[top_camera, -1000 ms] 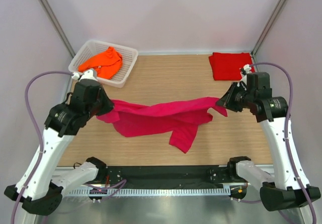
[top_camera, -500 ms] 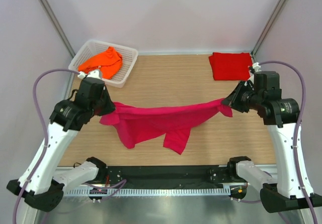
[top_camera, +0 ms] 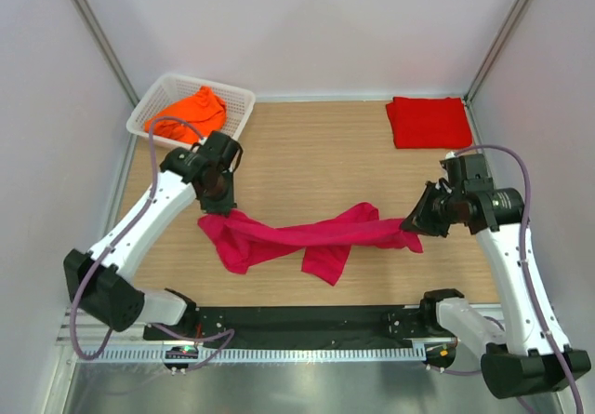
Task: Fold and stack the t-shirts
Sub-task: Flatten the tshirt out
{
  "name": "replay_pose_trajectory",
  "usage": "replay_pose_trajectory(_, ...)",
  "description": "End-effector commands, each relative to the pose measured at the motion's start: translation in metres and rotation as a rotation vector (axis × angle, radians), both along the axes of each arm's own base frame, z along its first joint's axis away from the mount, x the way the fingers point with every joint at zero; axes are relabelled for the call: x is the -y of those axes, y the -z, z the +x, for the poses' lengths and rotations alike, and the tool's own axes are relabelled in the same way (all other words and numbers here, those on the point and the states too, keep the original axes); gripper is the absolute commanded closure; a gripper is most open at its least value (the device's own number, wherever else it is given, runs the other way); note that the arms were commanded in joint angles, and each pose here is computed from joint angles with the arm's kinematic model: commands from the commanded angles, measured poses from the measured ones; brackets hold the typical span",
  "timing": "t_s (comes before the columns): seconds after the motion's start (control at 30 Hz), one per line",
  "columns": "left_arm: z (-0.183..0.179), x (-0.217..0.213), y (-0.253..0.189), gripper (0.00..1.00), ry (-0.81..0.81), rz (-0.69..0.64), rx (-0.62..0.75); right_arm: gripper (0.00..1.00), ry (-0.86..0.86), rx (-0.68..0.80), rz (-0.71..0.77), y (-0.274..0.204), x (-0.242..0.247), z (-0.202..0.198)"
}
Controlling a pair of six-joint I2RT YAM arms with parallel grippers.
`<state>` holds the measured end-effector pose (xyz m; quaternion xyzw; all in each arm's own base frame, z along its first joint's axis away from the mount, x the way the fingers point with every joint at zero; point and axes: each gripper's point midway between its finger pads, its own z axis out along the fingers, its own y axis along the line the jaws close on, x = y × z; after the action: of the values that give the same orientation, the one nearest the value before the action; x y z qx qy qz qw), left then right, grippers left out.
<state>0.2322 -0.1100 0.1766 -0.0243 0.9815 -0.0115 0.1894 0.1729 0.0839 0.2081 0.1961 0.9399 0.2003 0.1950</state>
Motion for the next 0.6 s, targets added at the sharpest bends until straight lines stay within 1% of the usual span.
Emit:
replay_pose_trajectory(0.0,0.007,0.017,0.021,1.0,0.056,-0.031,-0.1,0.99,-0.022,-0.06,0.01,0.017,-0.006,0.025)
replay_pose_trajectory(0.07,0.013,0.02,0.035,1.0,0.059,-0.005,-0.151,0.99,-0.039,-0.078,0.023,0.02,-0.011,0.038)
replay_pose_trajectory(0.1,0.016,0.021,0.038,1.0,0.07,0.001,-0.158,0.99,-0.04,-0.067,0.024,0.022,-0.012,0.048)
replay_pose_trajectory(0.17,0.026,0.026,0.045,1.0,0.078,0.01,-0.179,0.99,-0.048,-0.092,0.017,0.032,-0.012,0.062)
replay_pose_trajectory(0.23,0.036,0.029,0.049,1.0,0.084,0.017,-0.178,0.99,-0.064,-0.091,0.006,0.04,-0.013,0.077)
replay_pose_trajectory(0.27,0.042,0.029,0.05,1.0,0.081,0.027,-0.178,0.99,-0.068,-0.131,0.001,0.051,-0.013,0.083)
replay_pose_trajectory(0.33,0.056,0.033,0.054,1.0,0.081,0.033,-0.187,0.99,-0.088,-0.138,-0.005,0.061,-0.015,0.097)
replay_pose_trajectory(0.37,0.061,0.031,0.055,1.0,0.071,0.041,-0.187,0.99,-0.09,-0.177,-0.008,0.075,-0.015,0.104)
replay_pose_trajectory(0.43,0.074,0.032,0.058,1.0,0.057,0.05,-0.198,0.99,-0.102,-0.163,-0.024,0.081,-0.015,0.122)
replay_pose_trajectory(0.47,0.081,0.029,0.058,0.99,0.043,0.052,-0.195,0.99,-0.102,-0.209,-0.028,0.097,-0.014,0.13)
replay_pose_trajectory(0.5,0.084,0.028,0.061,0.98,0.036,0.061,-0.209,0.99,-0.103,-0.181,-0.031,0.094,-0.016,0.145)
replay_pose_trajectory(0.57,0.097,0.025,0.054,0.93,0.018,0.071,-0.19,0.99,-0.111,-0.221,-0.009,0.11,-0.022,0.161)
